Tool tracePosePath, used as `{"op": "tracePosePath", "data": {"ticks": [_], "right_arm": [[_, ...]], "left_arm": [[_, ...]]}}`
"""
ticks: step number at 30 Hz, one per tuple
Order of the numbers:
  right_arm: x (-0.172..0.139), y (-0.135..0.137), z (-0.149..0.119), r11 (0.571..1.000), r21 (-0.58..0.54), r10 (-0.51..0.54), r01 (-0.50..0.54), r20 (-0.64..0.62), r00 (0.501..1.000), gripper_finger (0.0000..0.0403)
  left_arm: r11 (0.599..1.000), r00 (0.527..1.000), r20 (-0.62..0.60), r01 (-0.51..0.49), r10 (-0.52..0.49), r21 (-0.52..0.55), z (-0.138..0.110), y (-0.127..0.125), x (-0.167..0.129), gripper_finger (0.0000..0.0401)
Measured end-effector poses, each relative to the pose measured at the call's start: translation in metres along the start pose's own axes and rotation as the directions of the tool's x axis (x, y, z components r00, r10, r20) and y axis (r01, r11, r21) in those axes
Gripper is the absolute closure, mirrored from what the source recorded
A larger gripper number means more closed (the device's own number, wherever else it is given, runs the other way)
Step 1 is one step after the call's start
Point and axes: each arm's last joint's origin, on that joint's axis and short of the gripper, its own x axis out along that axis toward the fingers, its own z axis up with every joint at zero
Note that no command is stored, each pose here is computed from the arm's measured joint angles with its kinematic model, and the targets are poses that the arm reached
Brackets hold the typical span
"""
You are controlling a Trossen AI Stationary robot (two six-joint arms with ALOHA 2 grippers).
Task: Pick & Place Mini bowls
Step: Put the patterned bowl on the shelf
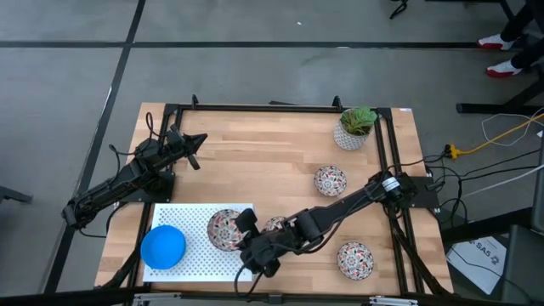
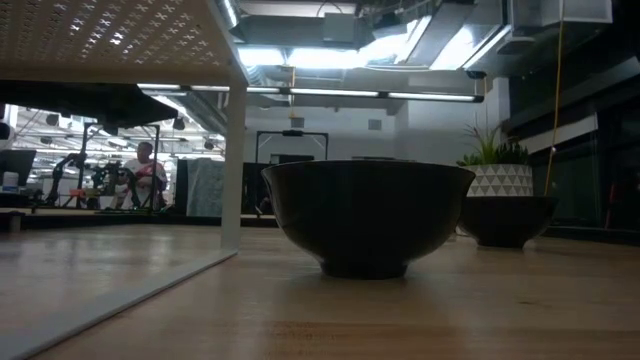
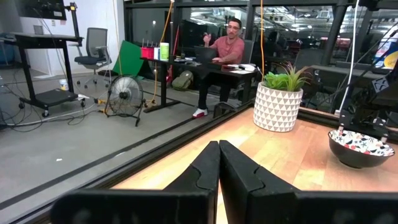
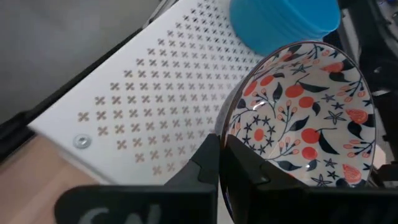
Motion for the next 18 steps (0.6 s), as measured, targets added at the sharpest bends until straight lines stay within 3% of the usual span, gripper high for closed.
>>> {"op": "tracePosePath", "data": {"ticks": [7, 18], "right_arm": [[-0.0002, 0.0011, 0.0012, 0.997, 0.068, 0.046, -0.048, 0.028, 0.999, 0.0389], [-0.0004, 0.0018, 0.0013, 0.995, 0.071, 0.07, -0.072, 0.036, 0.997, 0.0379]], "left_arm": [[1.0, 1.0, 0.0, 0.0, 0.0, 0.0, 0.0, 0.0, 0.0, 0.0395], [1.0, 1.0, 0.001, 0.0, 0.0, 0.0, 0.0002, 0.0, 0.0, 0.0393]]}}
